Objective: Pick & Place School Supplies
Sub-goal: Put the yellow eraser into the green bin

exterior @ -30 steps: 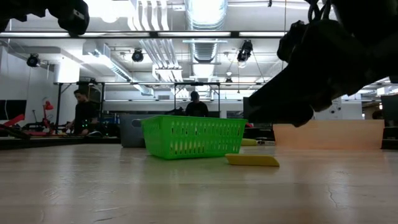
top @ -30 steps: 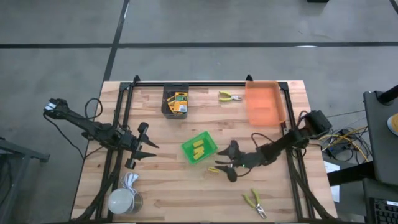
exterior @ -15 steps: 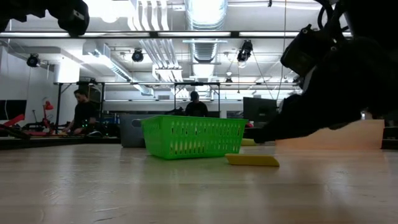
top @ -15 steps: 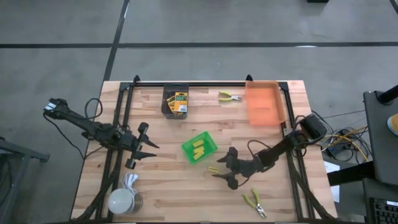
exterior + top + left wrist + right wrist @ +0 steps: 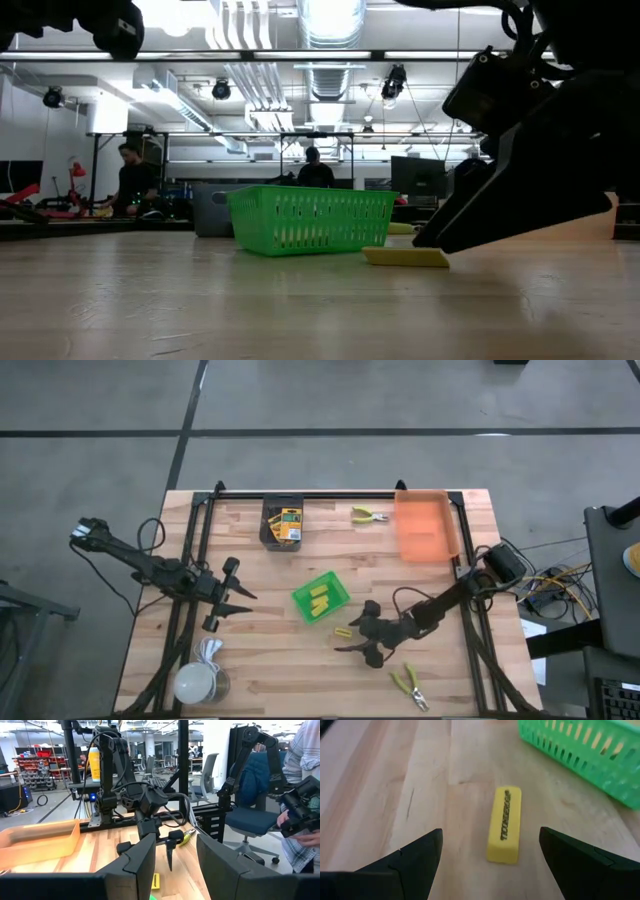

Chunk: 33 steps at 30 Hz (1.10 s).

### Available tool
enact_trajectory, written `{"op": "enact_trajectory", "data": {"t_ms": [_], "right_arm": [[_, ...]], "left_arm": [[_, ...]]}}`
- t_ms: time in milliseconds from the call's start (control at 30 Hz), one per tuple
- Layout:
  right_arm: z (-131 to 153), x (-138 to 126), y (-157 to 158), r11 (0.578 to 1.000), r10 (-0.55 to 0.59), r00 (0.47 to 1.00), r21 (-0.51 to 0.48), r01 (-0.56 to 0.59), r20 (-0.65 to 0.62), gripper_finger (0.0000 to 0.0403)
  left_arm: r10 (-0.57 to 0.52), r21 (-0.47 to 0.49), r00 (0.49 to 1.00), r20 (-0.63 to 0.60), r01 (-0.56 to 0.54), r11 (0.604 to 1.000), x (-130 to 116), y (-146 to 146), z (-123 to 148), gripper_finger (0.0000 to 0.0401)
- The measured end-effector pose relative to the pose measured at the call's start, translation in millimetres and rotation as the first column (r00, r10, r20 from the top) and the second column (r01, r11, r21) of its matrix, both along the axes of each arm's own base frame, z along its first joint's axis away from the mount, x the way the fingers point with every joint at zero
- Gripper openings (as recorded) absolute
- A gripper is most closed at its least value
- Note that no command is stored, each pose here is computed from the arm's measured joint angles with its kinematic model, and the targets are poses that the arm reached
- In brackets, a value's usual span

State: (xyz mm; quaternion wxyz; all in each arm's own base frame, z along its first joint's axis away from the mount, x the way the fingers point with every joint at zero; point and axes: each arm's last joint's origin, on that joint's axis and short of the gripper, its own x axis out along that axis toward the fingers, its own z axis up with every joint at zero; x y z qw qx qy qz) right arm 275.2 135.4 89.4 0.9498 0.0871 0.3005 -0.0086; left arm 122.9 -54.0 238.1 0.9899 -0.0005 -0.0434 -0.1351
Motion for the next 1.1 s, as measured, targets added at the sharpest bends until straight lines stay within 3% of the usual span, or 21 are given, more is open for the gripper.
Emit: {"op": "enact_trajectory", "data": {"t_ms": [633, 1100], "right_arm": [[6, 18, -8, 0.997, -0.063, 0.992, 0.027, 0.066, -0.111, 0.0323], [3, 17, -10, 0.996, -0.078, 0.988, 0.028, 0.082, -0.132, 0.0218]], "left_arm": [[0.000, 0.004, 1.000, -0.009, 0.000, 1.000, 0, 0, -1, 0.0149], [0.000, 0.008, 1.000, -0.015, 0.000, 1.000, 0, 0, -2, 0.0149]]}}
